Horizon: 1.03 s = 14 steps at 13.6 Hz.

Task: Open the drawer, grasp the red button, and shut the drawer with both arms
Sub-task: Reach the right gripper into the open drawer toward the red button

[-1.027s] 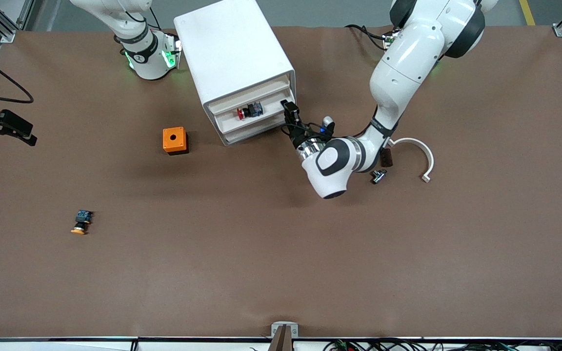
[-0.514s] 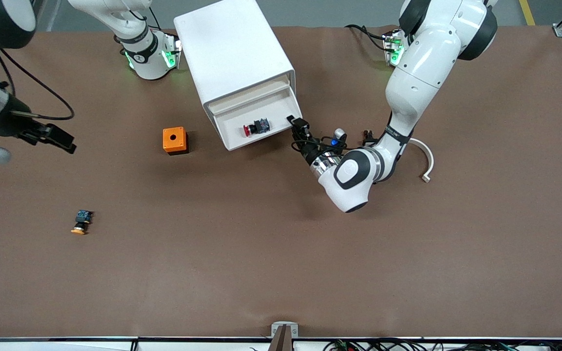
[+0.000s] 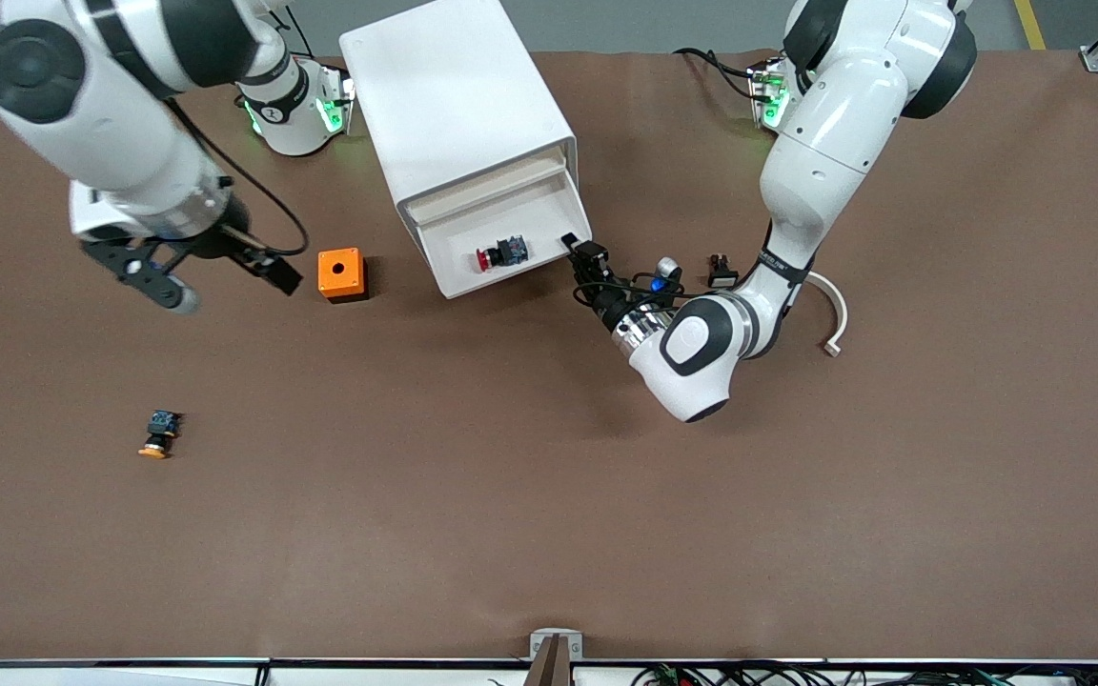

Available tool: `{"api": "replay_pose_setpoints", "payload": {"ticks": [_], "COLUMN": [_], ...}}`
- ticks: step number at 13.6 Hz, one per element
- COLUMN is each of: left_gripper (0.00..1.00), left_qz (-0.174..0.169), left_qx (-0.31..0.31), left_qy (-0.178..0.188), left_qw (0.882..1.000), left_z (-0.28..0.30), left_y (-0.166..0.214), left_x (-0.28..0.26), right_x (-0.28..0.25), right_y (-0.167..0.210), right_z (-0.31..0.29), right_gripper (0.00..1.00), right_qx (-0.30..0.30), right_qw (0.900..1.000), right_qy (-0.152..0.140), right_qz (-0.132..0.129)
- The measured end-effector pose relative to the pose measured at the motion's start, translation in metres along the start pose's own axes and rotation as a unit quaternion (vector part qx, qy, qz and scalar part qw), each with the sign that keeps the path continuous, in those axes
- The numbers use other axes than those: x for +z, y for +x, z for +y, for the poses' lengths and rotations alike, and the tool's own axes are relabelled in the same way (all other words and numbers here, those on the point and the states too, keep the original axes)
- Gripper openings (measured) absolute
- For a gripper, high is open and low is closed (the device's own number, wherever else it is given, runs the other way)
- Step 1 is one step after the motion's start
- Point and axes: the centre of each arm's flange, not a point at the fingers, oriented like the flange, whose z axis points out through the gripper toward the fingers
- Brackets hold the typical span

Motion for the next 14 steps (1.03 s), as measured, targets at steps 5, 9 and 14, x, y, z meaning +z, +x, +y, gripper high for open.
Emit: {"api": "replay_pose_setpoints", "payload": {"ticks": [5,9,14], "left_gripper": [0.82,1.0,1.0], "left_qz": [-0.013,-0.017,0.054], "left_qx": [0.093,0.242,0.426], "left_qy": [-0.018,-0.054,-0.109], "left_qw": [0.995,0.969,0.896], "left_z": [-0.01,-0.036,-0.051], "left_y": [-0.01,-0.021,-0.018], "left_x": [-0.018,-0.057,-0.088], "right_x": [0.041,0.072,0.111], "right_y": [-0.066,-0.117,-0.158], "right_z": [-0.062,-0.103,-0.126], "right_gripper": [1.0,1.0,1.0], "right_qx": [0.08,0.125,0.151], "right_qw": [0.997,0.992,0.988], "right_qy": [-0.007,0.011,0.016], "right_qz": [0.003,-0.006,-0.007]}}
